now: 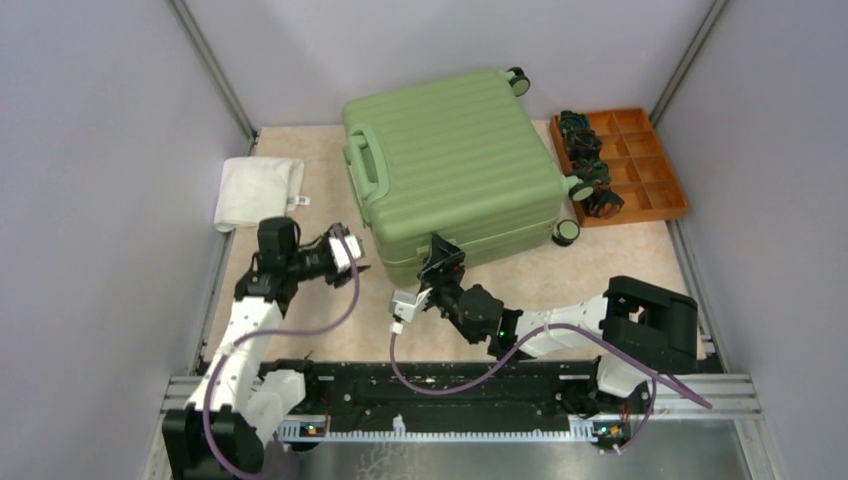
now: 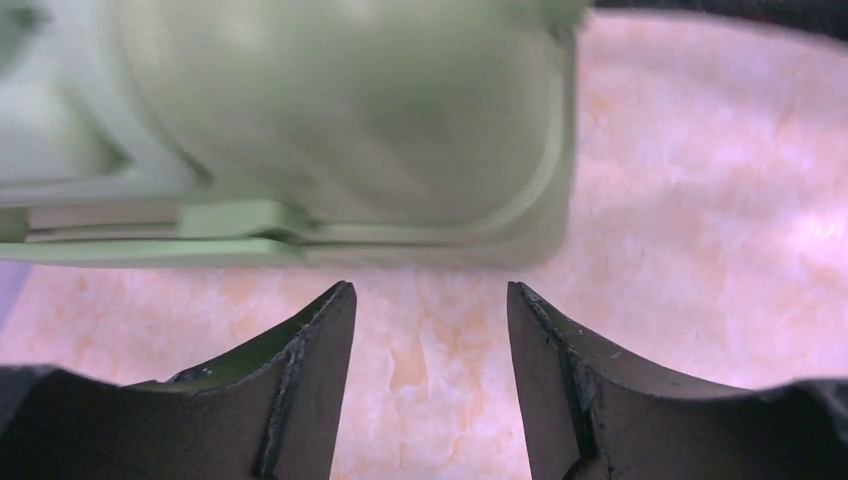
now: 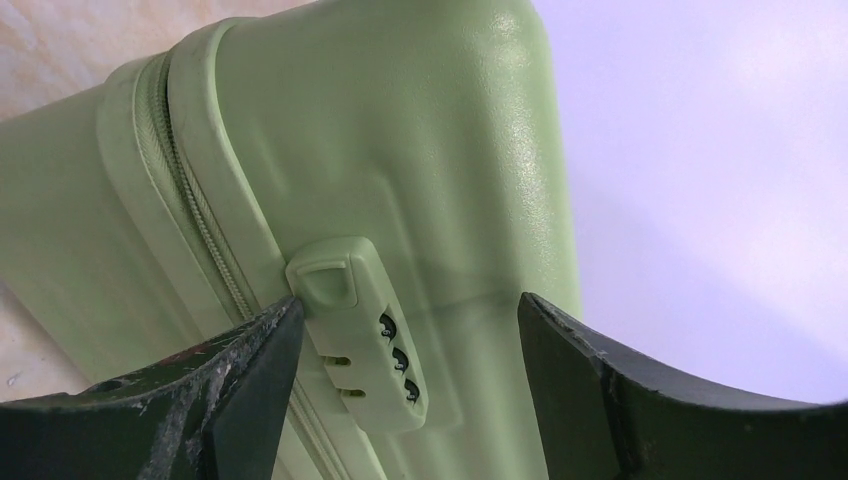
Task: Pack the luggage
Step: Zip the luggage at the center of the board.
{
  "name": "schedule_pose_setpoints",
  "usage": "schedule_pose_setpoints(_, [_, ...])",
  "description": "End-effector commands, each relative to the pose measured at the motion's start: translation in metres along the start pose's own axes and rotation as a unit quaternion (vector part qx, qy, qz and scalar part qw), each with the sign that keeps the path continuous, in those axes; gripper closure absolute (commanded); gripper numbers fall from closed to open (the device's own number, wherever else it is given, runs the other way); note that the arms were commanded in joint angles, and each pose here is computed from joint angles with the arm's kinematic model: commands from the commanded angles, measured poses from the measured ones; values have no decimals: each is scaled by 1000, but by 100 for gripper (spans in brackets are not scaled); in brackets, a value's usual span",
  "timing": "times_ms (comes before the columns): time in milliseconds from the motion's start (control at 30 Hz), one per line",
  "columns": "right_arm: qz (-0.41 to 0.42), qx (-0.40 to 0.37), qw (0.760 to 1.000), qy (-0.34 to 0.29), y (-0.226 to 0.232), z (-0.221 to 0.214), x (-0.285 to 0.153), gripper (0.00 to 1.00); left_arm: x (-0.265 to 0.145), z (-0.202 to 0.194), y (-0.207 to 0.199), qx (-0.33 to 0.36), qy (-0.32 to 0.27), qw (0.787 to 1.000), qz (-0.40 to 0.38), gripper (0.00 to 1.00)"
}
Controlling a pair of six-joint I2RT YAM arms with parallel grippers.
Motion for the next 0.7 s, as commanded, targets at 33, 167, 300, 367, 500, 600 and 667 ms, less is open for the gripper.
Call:
schedule_pose_setpoints(33, [-168,99,980,-22,-106,10,8,25,-8,3,-14,316,-57,946,44,34])
schedule_pose_setpoints(167, [-195,117,974,-24,-120,7,4,25,-11,22,-22,442,-115,887,74,29])
schedule_pose_setpoints(300, [-203,141,968,-31,-131,9,3,25,-8,33,-27,501,-145,848,93,29])
schedule_pose_setpoints(367, [-205,152,966,-32,-136,7,5,26,-6,37,-30,521,-158,832,103,28])
schedule_pose_setpoints(500, [-216,164,962,-31,-146,4,4,26,-2,51,-28,551,-171,807,124,29])
schedule_pose_setpoints(600, [-218,168,961,-31,-147,3,4,26,4,53,-32,572,-177,791,123,28])
schedule_pose_setpoints(667, [-222,171,960,-29,-149,2,2,27,9,51,-37,587,-179,781,117,28])
Point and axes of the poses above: each gripper's point midway between its finger pads, its own x axis out along the fingers, its own y axis along the line the jaws close on, z = x × y, the point moved 1 cm from there along -x, back along the fingers, and after that the axes turned 4 degrees about -x, right-handed, at the moved point
